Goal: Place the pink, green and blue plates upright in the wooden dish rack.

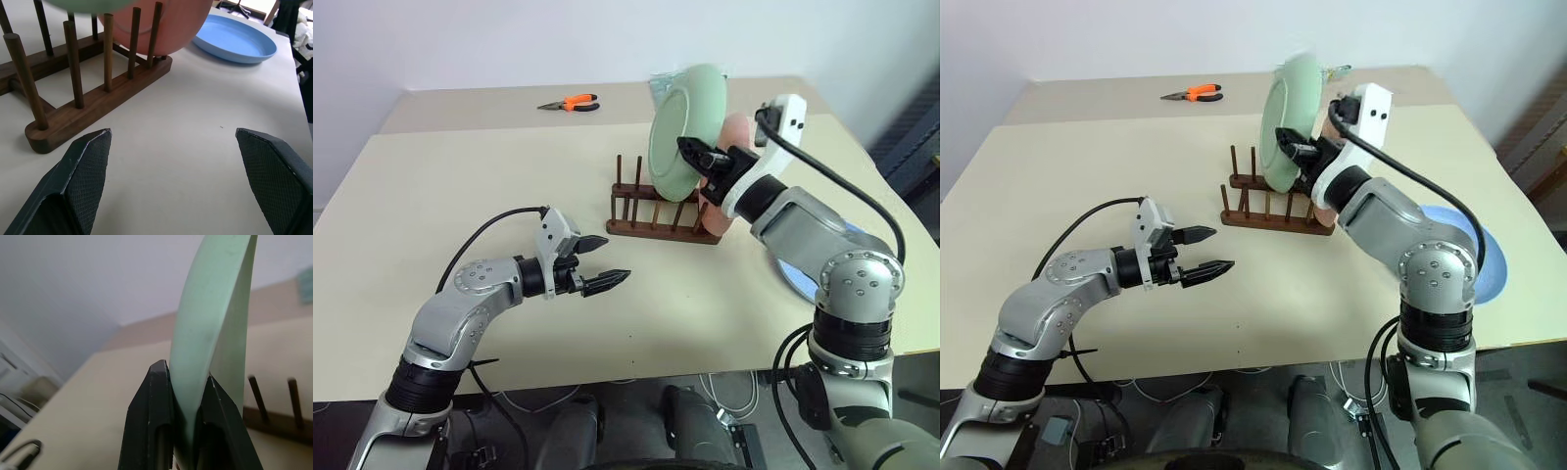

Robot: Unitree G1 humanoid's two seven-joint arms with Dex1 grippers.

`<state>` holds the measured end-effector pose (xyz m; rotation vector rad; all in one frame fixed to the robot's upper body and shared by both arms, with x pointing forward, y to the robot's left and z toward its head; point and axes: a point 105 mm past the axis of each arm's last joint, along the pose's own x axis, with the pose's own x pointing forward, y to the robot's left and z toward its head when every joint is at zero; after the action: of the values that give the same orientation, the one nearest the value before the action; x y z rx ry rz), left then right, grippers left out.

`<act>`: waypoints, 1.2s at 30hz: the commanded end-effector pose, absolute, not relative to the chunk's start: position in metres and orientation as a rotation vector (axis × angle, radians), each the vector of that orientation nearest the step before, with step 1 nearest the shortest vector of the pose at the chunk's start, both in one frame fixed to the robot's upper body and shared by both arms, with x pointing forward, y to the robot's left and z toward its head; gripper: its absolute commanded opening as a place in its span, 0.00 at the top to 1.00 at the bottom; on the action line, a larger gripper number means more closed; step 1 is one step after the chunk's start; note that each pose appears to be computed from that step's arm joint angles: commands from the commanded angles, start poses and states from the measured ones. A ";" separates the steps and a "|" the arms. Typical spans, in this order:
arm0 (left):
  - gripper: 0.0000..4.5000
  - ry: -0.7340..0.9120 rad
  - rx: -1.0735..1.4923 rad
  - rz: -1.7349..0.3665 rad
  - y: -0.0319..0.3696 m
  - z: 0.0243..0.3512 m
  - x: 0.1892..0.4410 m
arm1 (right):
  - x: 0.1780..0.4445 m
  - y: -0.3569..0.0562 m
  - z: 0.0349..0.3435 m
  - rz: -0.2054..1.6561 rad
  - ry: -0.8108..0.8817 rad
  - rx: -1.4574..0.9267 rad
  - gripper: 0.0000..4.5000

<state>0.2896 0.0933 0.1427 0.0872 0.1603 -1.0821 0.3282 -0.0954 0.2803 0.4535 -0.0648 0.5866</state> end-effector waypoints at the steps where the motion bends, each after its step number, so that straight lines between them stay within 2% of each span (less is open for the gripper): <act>1: 0.07 0.121 0.092 -1.099 0.091 0.152 0.285 | 0.318 -0.103 0.307 0.573 -0.169 0.466 0.99; 6: 0.07 0.124 0.087 -1.105 0.090 0.152 0.285 | 0.317 -0.104 0.299 0.546 -0.125 0.495 0.99; 13: 0.07 0.122 0.083 -1.107 0.088 0.152 0.285 | 0.327 -0.103 0.272 0.452 -0.021 0.480 0.99; 17: 0.07 0.123 0.081 -1.106 0.087 0.151 0.284 | 0.330 -0.101 0.270 0.452 -0.016 0.432 0.99; 18: 0.07 0.123 0.080 -1.105 0.087 0.151 0.284 | 0.330 -0.100 0.271 0.462 -0.018 0.426 0.82; 19: 0.07 0.123 0.079 -1.104 0.087 0.151 0.284 | 0.330 -0.099 0.274 0.464 -0.034 0.386 0.74; 24: 0.07 0.124 0.076 -1.099 0.087 0.151 0.284 | 0.326 -0.098 0.293 0.484 -0.147 0.167 0.20; 27: 0.07 0.125 0.075 -1.099 0.087 0.150 0.284 | 0.317 -0.107 0.319 0.508 -0.292 -0.017 0.20; 30: 0.07 0.127 0.075 -1.099 0.087 0.149 0.285 | 0.301 -0.135 0.345 0.557 -0.410 -0.109 0.20; 32: 0.07 0.128 0.076 -1.104 0.087 0.149 0.284 | 0.305 -0.172 0.336 0.492 -0.354 -0.181 0.20; 34: 0.07 0.134 0.081 -1.119 0.086 0.148 0.283 | 0.310 -0.222 0.306 0.384 -0.208 -0.248 0.20; 35: 0.07 0.137 0.085 -1.128 0.086 0.147 0.282 | 0.309 -0.240 0.290 0.350 -0.142 -0.257 0.08; 36: 0.07 0.141 0.089 -1.138 0.085 0.146 0.281 | 0.306 -0.251 0.276 0.338 -0.086 -0.264 0.02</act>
<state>0.2841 0.0886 0.1376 0.0672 0.1813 -1.1070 0.3116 -0.2379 0.2763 -0.2389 -0.0927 0.3464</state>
